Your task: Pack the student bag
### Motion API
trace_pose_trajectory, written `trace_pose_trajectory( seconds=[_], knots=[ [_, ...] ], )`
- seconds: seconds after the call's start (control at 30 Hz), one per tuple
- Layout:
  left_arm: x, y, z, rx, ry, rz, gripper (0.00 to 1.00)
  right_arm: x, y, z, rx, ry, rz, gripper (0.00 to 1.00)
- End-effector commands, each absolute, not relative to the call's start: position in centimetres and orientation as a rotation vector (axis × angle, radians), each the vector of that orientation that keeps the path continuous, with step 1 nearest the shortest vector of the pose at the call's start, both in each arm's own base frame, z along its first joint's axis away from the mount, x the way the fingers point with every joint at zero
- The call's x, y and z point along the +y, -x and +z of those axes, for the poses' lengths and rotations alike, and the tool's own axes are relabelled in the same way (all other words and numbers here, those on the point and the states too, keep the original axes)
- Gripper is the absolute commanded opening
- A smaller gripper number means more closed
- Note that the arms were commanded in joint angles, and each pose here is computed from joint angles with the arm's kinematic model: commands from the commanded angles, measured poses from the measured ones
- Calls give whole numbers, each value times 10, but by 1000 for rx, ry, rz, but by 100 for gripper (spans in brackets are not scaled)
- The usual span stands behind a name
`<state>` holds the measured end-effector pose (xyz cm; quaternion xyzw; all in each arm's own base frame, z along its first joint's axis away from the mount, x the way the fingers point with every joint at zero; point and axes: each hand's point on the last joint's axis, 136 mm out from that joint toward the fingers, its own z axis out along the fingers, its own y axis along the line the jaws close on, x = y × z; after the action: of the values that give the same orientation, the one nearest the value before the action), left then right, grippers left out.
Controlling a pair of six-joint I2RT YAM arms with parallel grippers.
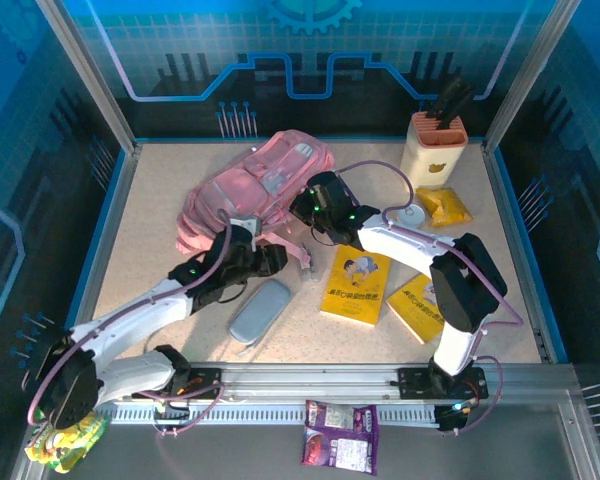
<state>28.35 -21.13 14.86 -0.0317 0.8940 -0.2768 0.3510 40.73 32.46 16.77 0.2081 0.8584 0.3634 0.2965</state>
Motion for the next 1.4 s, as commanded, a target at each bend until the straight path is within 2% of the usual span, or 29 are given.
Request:
trace_pose_trajectory(
  seconds=[0.0,0.4,0.83,1.2,1.37],
  knots=[
    [-226,-303,164,2203,49,-673,54,337,-401,218,2193,-526,1100,0],
    [-233,-351,161,2135,8,-429,48,340,-396,228,2224,-557,1141,0],
    [-216,-372,158,2125,121,-248,47,353,-393,241,2234,-565,1240,0],
    [-202,-373,148,2146,220,-238,46,352,-388,247,2224,-542,1231,0],
    [-211,-384,163,2089,184,-279,40,355,-385,243,2232,-543,1241,0]
  ],
)
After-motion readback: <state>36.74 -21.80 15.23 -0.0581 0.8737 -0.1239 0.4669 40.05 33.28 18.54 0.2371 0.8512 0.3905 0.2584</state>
